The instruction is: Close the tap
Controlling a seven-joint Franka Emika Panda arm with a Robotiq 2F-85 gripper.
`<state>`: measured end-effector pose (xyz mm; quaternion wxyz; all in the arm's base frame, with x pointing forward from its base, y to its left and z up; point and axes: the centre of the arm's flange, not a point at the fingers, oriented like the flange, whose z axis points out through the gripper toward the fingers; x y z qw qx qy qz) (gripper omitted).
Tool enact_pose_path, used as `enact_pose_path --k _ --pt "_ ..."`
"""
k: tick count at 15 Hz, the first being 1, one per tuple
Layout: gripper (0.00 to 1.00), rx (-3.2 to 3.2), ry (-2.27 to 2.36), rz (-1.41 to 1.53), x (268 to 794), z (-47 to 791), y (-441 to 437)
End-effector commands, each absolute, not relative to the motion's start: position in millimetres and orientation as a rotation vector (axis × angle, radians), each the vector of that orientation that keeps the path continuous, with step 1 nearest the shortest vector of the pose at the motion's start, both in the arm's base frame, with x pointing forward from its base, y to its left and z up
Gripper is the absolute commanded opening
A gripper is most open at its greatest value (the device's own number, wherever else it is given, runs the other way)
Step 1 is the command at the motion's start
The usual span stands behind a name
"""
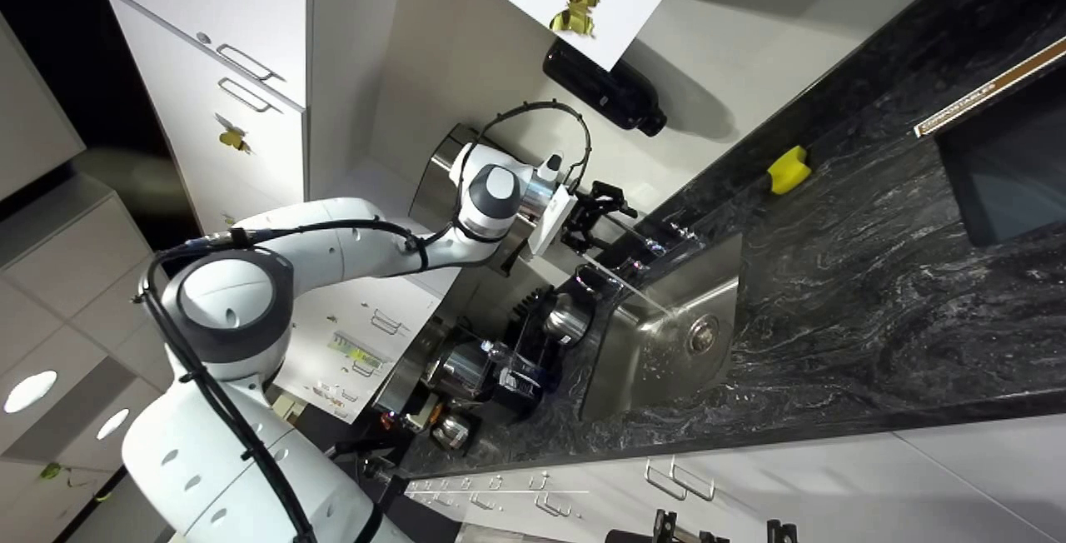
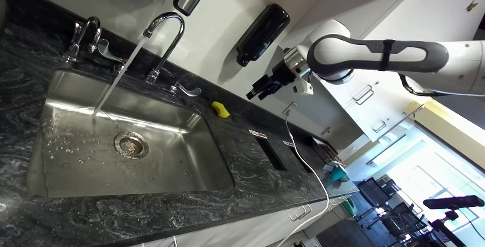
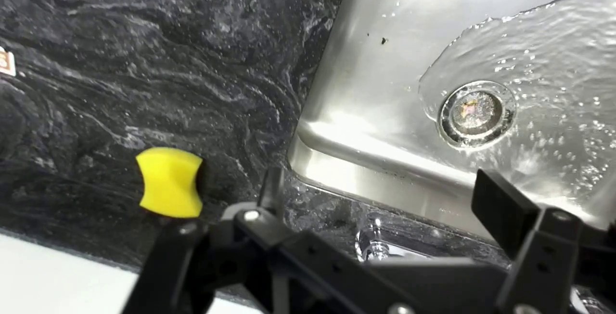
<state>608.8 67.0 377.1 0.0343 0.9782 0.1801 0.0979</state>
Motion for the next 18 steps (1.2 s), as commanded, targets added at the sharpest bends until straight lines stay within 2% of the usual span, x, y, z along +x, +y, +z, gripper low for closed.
enact_pose_path --k 1,10,11,12,18 --pt "1.0 2.989 0.7 0.383 666.3 357.6 85.8" --pt "1.0 2.968 0.825 0.381 750.2 297.3 109.4" --pt "1.0 2.968 0.82 0.361 753.2 291.4 111.5" --pt "1.0 2.98 0.789 0.391 724.1 295.0 105.7" --pt "1.0 2.983 0.789 0.383 727.2 286.4 106.5"
